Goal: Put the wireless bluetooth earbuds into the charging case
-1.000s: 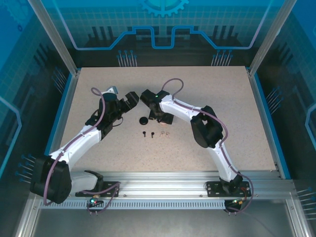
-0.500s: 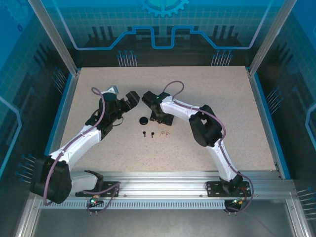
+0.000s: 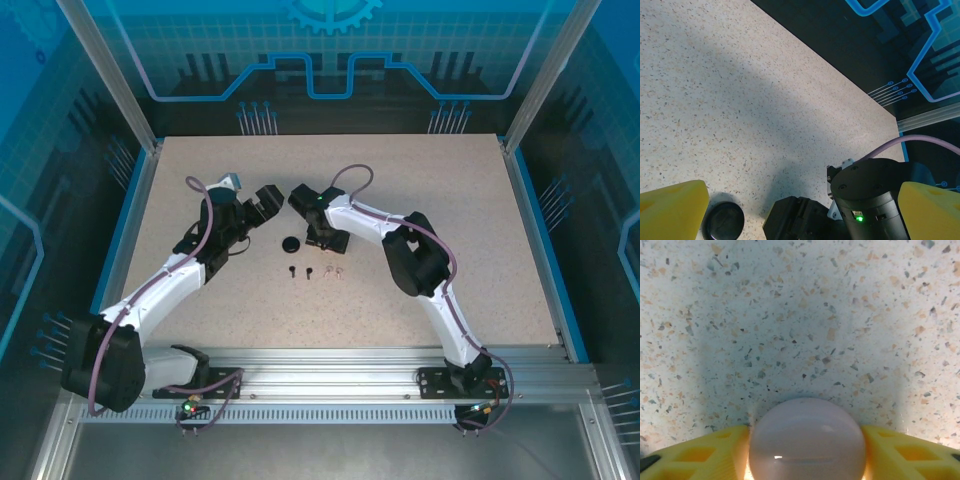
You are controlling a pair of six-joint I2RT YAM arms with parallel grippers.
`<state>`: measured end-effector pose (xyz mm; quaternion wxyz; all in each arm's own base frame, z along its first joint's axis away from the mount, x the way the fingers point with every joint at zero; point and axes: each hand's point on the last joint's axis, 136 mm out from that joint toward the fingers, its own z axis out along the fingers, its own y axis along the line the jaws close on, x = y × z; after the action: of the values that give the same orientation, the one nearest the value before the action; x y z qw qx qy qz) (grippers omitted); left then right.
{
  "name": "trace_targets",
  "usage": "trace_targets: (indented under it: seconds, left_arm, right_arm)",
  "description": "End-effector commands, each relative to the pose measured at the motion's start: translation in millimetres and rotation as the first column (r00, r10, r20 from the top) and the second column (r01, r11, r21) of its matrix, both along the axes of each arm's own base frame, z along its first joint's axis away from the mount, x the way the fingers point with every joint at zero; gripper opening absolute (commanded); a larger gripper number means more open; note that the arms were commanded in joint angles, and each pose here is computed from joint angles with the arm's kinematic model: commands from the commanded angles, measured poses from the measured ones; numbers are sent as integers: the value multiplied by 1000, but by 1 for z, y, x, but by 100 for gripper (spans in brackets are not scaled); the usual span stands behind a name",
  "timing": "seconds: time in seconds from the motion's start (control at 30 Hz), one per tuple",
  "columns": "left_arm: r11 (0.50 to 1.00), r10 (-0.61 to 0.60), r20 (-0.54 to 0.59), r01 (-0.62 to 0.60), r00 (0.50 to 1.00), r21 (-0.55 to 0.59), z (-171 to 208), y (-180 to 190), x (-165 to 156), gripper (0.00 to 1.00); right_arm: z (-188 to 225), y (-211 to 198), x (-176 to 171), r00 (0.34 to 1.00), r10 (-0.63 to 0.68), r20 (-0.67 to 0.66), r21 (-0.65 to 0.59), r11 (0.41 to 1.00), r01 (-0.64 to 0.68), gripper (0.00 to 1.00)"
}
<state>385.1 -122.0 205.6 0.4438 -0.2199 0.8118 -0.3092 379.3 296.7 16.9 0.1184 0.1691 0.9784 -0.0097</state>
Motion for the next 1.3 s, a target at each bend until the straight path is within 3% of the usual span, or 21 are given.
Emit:
trace_targets:
  seconds: [0.0,0.17,0.7,0.97,1.27]
  left_arm:
    - [1000,-30,19,30,999,2,1,-4,3,99]
    - [999,-43,32,44,999,-26,2,-7,2,99]
    - [955,-242,170,266,955,-133,-1,-47,-6,99]
    - [929,-270,274,324,923,-177,-2,-65,-10,99]
    - [885,-298,379,402,876,-235,-4,-93,-12,98]
  right_arm:
    - [-21,-10,-2,999,-13,-33,-15,1000,12,53]
    - [-7,-9,0,1000,8,-4,6,1000,-8,42]
    - [96,-17,8,981,-57,184,180,983,23,40]
    - [151,-19,12,947,-165,276,296,952,80,40]
    - [174,-26,2,901,-335,276,426,883,198,40]
